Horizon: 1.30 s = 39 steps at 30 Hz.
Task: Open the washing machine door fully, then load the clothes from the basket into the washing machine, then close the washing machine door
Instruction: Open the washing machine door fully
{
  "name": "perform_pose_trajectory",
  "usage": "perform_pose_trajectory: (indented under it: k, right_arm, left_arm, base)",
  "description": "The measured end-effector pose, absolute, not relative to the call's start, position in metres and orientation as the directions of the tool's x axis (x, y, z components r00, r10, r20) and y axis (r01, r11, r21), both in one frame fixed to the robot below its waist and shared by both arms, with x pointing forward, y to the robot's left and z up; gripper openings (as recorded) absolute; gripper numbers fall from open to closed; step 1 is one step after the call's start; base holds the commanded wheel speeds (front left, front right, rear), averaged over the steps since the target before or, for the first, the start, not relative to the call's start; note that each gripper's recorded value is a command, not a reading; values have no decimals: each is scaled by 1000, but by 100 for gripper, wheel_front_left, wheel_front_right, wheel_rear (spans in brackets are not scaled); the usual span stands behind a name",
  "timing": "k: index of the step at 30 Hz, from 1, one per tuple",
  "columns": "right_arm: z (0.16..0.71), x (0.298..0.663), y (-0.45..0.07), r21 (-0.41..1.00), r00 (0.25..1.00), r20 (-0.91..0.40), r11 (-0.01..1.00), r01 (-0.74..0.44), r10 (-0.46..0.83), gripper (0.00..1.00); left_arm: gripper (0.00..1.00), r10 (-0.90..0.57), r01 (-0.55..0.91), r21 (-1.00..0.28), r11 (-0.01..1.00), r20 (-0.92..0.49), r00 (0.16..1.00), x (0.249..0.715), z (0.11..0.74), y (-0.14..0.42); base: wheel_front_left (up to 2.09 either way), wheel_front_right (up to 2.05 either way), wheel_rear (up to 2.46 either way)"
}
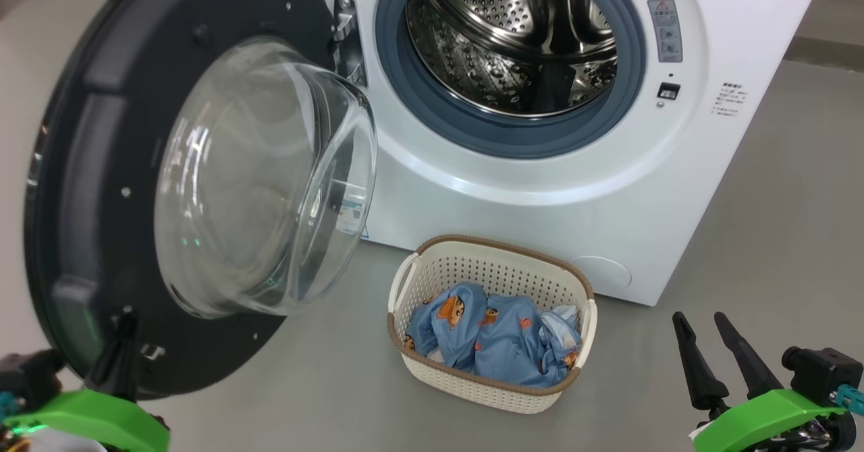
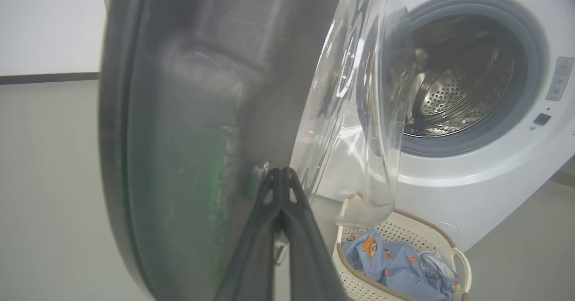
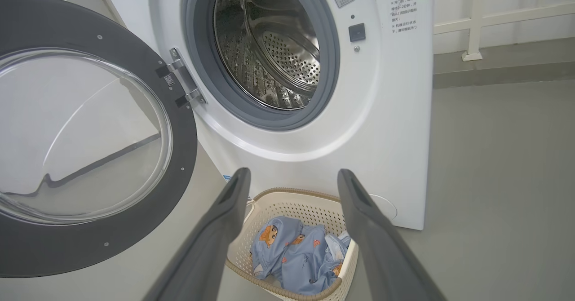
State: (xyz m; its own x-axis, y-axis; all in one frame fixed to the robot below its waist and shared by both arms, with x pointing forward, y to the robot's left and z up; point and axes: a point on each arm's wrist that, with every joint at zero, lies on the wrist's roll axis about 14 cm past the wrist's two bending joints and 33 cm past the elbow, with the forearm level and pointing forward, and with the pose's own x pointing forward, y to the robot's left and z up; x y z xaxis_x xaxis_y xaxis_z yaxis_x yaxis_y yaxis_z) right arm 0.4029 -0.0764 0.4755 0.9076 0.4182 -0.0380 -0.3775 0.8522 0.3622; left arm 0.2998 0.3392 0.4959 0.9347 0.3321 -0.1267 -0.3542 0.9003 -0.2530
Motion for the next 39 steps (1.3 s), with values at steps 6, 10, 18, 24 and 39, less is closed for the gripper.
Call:
perform_pose_trajectory:
  k: [6,10,18,24,39]
  right_arm:
    - [466,407,-74,372,904,-61,850,-372,422,100]
    - [456,413,-68,386,896,-81,843,-375,436,100]
    - [449,439,-53,399,882,-79,826,-398,464,100]
    - [437,452,-45,414,873,-93,816,-403,479,100]
    - [437,449,-46,409,872,-100,819,-402,479,100]
  left_arm:
    - [0,345,-371,-196,908,-156,926,305,498,361]
    - [0,348,-371,-147,917,-159,924,319,508,377]
    - [0,341,-354,-62,933,-162,926,354,524,396]
    - [0,394,-400,7,916,-197,898,370,526,424]
    - [0,494,-499,49,865,-247,833,368,529,462]
  base:
    - [0,0,0]
    - [0,0,0]
    - [0,0,0]
    - [0,0,0]
    - [0,0,0]
